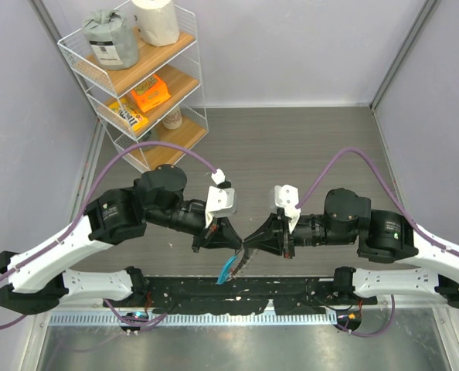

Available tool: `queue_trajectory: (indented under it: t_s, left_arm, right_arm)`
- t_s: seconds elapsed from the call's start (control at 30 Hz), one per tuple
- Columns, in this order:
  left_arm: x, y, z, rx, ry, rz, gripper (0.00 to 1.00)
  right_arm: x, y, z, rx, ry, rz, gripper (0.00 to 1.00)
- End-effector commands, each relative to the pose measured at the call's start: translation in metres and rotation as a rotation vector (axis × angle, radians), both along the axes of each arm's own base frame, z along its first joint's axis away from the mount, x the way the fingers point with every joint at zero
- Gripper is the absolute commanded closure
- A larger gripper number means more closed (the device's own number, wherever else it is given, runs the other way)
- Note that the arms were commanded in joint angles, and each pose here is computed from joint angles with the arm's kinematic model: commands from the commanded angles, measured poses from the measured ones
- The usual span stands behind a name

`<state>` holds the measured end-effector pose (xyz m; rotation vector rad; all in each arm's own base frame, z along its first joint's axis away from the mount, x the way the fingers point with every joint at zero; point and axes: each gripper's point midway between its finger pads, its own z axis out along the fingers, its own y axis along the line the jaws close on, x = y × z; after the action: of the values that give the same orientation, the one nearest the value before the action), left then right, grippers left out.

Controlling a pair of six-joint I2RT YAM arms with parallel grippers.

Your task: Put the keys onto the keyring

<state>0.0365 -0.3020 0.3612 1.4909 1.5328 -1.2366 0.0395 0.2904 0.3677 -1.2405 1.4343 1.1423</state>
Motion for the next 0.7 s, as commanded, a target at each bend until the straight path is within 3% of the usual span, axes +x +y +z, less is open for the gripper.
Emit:
queue_trajectory:
  t_s: [0.0,0.17,0.4,0.67]
  left_arm:
    - [-0.001,-0.003,0.021,-0.082,-0.037,-0.019,1.0]
    - [-0.001,-0.004,0.02,-0.089,-0.034,-0.017,1.0]
    - [-0.002,-0.002,0.03,-0.155,-0.048,-0.016,0.68]
    - [-0.005,-0.003,0.037,-0.198,-0.045,-0.024,0.59]
  right_arm:
    - [-0.004,0.002,0.014,0.053,-0.016,0.022,0.94]
    - [-0.007,-0.003,0.024,0.118,-0.031,0.03,0.94]
    - [-0.009,-0.01,0.035,0.212,-0.045,0.027,0.94]
    - [-0.013,-0.013,0.048,0.304,-0.057,0.044,0.94]
